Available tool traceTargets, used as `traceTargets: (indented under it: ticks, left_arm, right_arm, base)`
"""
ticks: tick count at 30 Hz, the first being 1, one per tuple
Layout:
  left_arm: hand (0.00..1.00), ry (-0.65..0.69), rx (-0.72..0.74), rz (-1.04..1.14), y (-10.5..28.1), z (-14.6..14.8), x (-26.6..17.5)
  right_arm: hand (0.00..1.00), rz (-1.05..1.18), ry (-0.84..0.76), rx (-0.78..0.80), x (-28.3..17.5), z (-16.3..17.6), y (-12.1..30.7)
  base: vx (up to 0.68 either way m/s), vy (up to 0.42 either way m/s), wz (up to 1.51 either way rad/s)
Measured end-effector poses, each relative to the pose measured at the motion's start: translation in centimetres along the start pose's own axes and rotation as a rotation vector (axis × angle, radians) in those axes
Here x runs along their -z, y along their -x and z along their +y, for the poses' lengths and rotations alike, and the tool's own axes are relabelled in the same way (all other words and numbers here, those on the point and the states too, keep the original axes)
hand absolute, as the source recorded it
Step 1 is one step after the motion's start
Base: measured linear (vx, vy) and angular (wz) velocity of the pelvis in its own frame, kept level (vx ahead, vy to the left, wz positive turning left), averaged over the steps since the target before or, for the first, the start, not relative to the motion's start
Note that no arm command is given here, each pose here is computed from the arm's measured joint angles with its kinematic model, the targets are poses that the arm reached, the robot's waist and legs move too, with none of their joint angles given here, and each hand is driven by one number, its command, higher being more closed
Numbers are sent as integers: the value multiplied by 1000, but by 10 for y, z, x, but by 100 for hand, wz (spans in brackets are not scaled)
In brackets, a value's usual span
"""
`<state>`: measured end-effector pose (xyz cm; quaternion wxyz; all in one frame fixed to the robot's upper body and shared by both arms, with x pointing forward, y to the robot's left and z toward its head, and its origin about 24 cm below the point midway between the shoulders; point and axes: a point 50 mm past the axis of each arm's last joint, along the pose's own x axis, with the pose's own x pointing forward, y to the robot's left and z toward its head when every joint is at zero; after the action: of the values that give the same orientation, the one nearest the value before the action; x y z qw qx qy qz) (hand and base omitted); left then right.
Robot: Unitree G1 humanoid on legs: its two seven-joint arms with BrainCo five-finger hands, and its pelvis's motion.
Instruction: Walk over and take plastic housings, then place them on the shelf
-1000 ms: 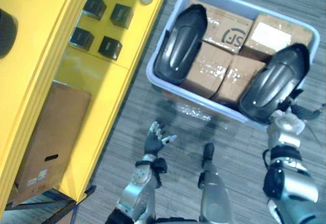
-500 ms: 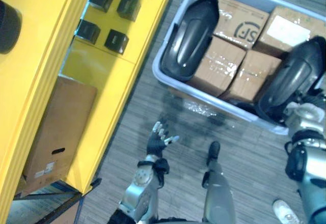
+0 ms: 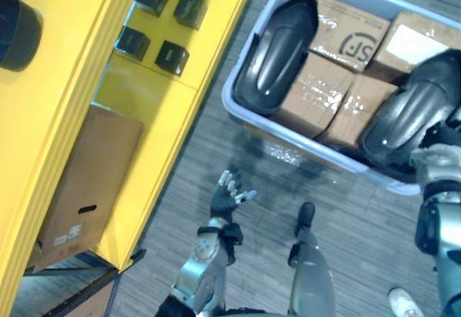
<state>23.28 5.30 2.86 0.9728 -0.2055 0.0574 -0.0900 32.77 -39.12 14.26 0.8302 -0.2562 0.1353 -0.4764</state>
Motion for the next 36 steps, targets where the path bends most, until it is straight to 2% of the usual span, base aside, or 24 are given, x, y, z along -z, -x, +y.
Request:
traceTargets:
  ticks: [5, 9, 13, 17, 22, 27, 29, 34, 36]
  left_arm:
    - [0, 2, -8, -64, -5, 2, -16]
    - [0, -17, -41, -129, -12, 9, -33]
    - [0, -112, -67, -193, -20, 22, -51]
    - [0, -198, -61, -288, -31, 25, -77]
    - [0, -272, -9, -374, -42, 12, -98]
    - [0, -252, 74, -306, -62, -5, -93]
    - [0, -246, 137, -278, -67, -17, -90]
    - [0, -273, 191, -217, -75, -33, -79]
    - [0, -356, 191, -193, -77, -34, -71]
  right_arm:
    - [100, -185, 108, 99, -24, -9, 3]
    - [100, -292, 83, 184, -39, -16, 12]
    - [100, -350, 94, 190, -29, -5, 31]
    - [100, -403, 154, 133, -3, 19, 61]
    - [100, -522, 205, 79, 1, 29, 85]
    - [100, -696, 282, -50, -6, 50, 112]
    - [100, -764, 303, -151, -6, 67, 129]
    - [100, -873, 309, -287, -9, 93, 161]
    - [100, -912, 305, -330, -10, 103, 175]
  base:
    - [-10, -30, 5]
    - [-33, -34, 7]
    - [5, -49, -1]
    - [42, -31, -1]
    - [15, -13, -14]
    - [7, -10, -15]
    - [22, -17, -7]
    - [13, -12, 1]
    - [0, 0, 0]
